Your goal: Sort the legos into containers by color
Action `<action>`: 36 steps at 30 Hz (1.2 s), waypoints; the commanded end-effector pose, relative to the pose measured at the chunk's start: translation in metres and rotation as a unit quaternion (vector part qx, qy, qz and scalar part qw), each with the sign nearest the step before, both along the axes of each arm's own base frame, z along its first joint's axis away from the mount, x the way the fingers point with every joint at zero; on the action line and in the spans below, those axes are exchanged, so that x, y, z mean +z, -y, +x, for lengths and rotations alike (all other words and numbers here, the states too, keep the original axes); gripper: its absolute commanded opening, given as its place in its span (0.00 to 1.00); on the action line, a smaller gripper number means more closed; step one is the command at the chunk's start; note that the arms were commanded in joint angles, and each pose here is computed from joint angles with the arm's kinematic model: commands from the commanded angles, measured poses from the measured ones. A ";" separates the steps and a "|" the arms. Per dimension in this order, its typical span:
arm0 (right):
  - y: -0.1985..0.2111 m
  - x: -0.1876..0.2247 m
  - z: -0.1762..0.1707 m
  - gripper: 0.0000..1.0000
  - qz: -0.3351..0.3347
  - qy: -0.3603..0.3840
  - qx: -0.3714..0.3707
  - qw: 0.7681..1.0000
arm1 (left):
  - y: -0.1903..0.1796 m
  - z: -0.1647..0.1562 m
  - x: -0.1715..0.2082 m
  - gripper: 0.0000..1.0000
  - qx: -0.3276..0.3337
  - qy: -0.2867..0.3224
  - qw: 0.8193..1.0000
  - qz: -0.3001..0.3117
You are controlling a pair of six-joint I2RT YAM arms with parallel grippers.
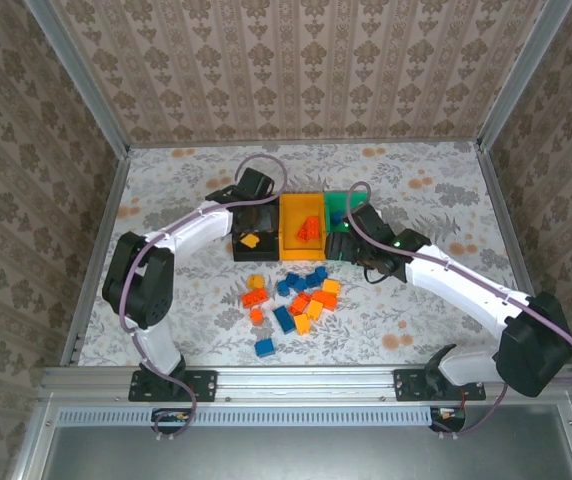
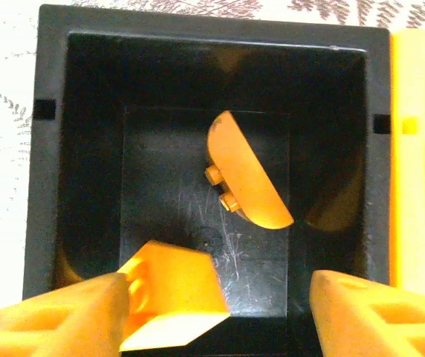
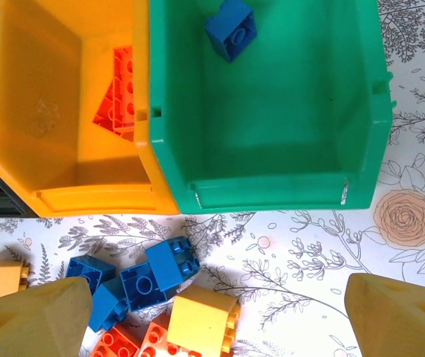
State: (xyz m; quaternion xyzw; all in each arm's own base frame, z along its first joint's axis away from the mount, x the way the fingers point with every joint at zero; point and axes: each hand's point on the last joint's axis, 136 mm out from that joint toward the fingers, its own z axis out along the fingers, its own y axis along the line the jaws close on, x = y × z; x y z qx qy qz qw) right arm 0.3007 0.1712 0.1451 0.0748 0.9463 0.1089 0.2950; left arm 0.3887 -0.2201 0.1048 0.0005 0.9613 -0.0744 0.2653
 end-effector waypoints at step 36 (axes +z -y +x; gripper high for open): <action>-0.030 -0.107 -0.039 0.84 -0.047 -0.132 0.040 0.989 | -0.052 -0.165 0.060 1.00 -0.014 0.103 0.985 -0.136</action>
